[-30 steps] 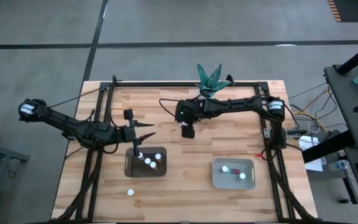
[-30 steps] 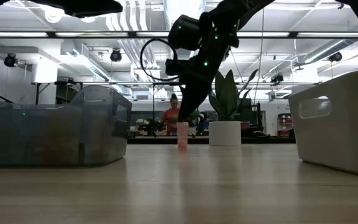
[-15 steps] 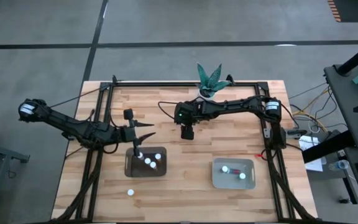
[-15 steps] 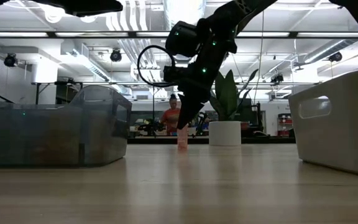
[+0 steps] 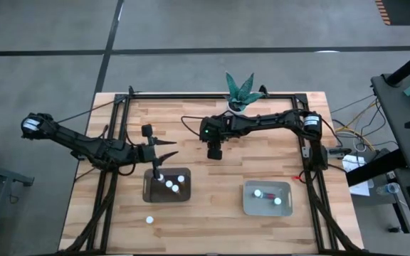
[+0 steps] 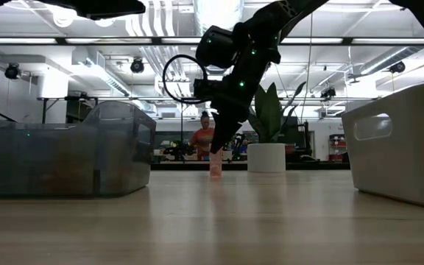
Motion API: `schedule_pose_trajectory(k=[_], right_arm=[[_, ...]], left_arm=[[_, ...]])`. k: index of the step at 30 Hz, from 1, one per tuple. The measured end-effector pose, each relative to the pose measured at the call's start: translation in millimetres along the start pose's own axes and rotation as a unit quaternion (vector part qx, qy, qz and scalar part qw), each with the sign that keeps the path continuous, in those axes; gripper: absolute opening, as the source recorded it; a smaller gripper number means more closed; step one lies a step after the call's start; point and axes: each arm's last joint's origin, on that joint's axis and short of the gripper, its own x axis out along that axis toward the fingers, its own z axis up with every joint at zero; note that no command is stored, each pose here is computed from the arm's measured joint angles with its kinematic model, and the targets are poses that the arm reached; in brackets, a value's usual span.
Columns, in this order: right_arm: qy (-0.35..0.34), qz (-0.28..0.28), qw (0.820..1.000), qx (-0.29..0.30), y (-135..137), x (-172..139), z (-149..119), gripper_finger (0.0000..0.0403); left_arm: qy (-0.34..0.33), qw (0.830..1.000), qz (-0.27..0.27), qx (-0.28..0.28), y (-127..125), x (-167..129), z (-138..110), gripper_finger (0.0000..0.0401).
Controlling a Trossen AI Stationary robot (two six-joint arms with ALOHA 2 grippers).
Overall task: Pick and place medicine bottles into bin by pill shape (circle, oval)
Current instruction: Put the pink capsule bottle into the gray bin
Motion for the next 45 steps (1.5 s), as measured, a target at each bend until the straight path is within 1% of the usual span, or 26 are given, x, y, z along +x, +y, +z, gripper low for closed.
schedule_pose_trajectory(k=[6, 11, 17, 27, 36, 41, 45], right_arm=[[-0.002, 0.000, 1.000, 0.003, 0.2, -5.0, 0.6, 0.0122], [-0.004, 0.006, 1.000, 0.005, 11.1, -19.8, 2.7, 0.0121], [-0.013, 0.023, 1.000, -0.002, 38.1, -47.7, 5.8, 0.0119], [-0.026, 0.062, 0.998, -0.003, 94.8, -95.9, 2.3, 0.0118], [-0.009, 0.089, 0.996, 0.019, 136.9, -141.0, -16.0, 0.0118], [0.007, 0.061, 0.997, 0.039, 152.0, -166.6, -32.7, 0.0120], [0.013, 0.061, 0.996, 0.059, 162.4, -183.7, -47.4, 0.0121]], left_arm=[[0.000, 1.000, 0.000, 0.000, 0.1, 0.0, 0.1, 0.0129], [-0.001, 1.000, 0.000, -0.001, 0.1, 0.0, 0.3, 0.0129], [-0.003, 1.000, 0.001, -0.002, 0.3, 0.0, 0.9, 0.0129], [-0.007, 1.000, 0.003, -0.005, 0.7, 0.0, 1.8, 0.0129], [-0.014, 1.000, 0.005, -0.010, 1.2, 0.0, 3.2, 0.0129], [-0.016, 1.000, 0.006, -0.012, 1.4, -0.1, 3.8, 0.0129], [-0.020, 1.000, 0.007, -0.015, 1.7, -0.1, 4.6, 0.0129]])
